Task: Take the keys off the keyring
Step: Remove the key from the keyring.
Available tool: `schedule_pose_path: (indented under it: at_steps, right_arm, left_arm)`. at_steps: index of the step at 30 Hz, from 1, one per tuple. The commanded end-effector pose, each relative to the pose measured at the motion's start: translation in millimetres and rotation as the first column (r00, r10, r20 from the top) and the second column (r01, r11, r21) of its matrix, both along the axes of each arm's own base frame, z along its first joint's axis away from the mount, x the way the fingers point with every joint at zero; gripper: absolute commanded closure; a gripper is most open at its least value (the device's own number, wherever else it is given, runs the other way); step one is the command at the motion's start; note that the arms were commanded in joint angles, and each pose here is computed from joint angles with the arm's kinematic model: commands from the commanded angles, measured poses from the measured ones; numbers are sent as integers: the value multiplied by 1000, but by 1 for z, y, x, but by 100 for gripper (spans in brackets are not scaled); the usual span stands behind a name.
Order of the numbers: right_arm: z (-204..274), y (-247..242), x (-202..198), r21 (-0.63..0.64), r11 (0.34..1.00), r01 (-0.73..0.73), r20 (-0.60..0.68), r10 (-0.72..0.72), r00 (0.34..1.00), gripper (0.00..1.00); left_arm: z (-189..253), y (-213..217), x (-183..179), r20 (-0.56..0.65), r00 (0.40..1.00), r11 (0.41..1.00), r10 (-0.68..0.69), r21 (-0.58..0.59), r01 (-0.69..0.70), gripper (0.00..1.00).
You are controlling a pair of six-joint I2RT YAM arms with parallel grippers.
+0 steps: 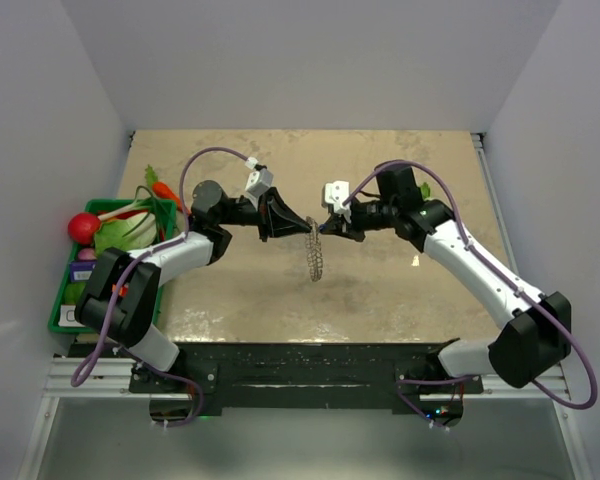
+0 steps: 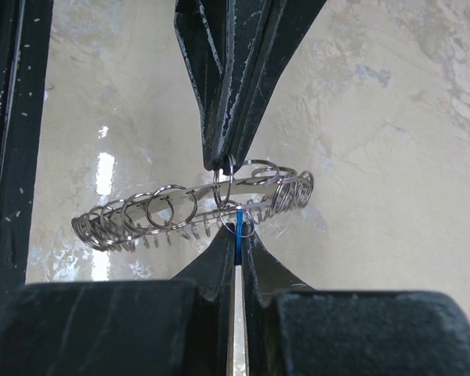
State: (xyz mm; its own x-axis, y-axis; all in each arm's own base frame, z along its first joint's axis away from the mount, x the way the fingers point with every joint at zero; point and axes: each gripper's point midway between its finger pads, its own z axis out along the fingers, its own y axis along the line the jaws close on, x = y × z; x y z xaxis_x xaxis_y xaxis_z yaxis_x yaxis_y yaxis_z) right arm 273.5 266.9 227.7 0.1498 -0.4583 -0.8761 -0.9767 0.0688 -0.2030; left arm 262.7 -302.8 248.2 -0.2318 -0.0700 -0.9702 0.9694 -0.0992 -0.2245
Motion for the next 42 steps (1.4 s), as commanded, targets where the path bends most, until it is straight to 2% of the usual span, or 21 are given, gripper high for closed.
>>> schedule_pose_path:
  at_steps: [1,26,42]
  right_arm:
    - [21,-1,6,30,999,27,87,-30,996,100]
    - [32,2,17,54,992,111,154,-118,981,100]
    - [19,-2,35,24,983,182,160,-183,970,100]
  left_arm:
    - [17,3,0,90,996,999,18,-32,-15,100]
    - [6,-7,-5,55,998,1000,-25,-10,26,100]
    - [9,-6,-15,75,994,997,-76,-6,77,100]
